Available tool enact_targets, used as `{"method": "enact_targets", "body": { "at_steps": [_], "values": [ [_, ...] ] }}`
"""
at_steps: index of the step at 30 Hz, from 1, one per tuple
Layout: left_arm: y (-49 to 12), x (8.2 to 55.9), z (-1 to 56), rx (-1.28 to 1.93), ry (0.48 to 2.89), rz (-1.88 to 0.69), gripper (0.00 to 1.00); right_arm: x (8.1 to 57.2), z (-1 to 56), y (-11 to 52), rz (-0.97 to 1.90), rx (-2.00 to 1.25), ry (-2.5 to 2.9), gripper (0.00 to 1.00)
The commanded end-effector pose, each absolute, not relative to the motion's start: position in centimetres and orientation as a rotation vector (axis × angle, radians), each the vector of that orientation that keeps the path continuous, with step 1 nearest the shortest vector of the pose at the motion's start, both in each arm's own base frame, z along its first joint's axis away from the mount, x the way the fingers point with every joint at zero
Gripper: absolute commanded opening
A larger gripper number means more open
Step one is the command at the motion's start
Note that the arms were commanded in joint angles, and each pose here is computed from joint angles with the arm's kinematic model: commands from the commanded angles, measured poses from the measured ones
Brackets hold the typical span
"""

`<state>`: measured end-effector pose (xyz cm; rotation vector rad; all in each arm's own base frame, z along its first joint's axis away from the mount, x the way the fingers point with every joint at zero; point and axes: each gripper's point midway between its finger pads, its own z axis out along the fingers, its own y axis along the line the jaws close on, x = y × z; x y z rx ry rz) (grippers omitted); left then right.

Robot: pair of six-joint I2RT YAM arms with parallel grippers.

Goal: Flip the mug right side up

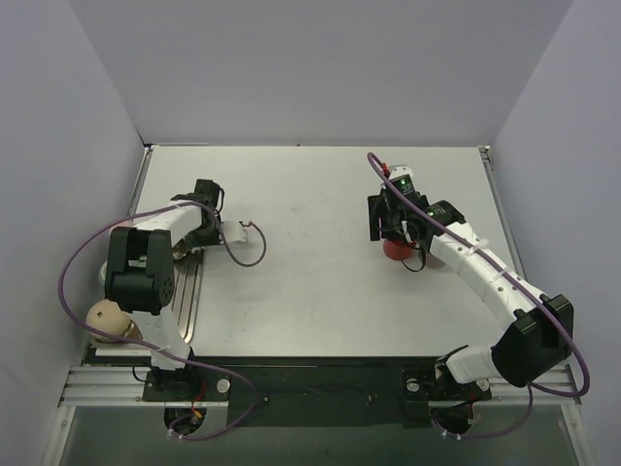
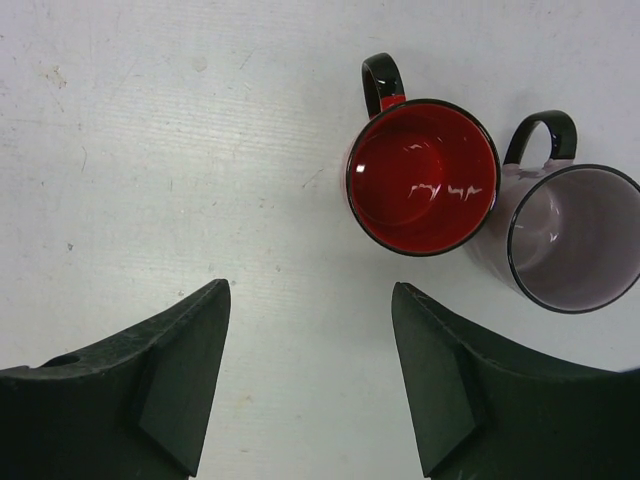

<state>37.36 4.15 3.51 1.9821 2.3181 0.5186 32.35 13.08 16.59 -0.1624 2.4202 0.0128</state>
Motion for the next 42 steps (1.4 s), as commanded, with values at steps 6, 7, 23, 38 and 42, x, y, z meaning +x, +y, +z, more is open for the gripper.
{"method": "enact_targets", "body": {
  "at_steps": [6, 7, 23, 38, 42],
  "values": [
    [-3.0, 40.5, 15.4, 1.419, 2.261, 0.307, 0.00, 29.4, 21.7, 13.2, 0.019, -0.222, 2.285, 0.63],
    [-4.1, 40.4, 16.5, 1.374, 2.248, 0.257, 0.00, 29.0, 22.0, 13.9, 0.045, -0.254, 2.273, 0.64],
    [-26.3, 26.9, 37.6, 0.927, 1.838, -1.048, 0.00, 20.6, 36.3, 30.1, 1.164, -0.432, 1.581, 0.91],
    [-29.7, 22.1, 42.5, 0.939, 1.614, -1.324, 0.00, 18.6, 40.5, 34.9, 1.562, -0.439, 1.451, 0.65],
    [-30.0, 22.6, 41.8, 0.936, 1.635, -1.328, 0.00, 18.3, 40.9, 34.8, 1.578, -0.442, 1.444, 0.14]
  ]
}}
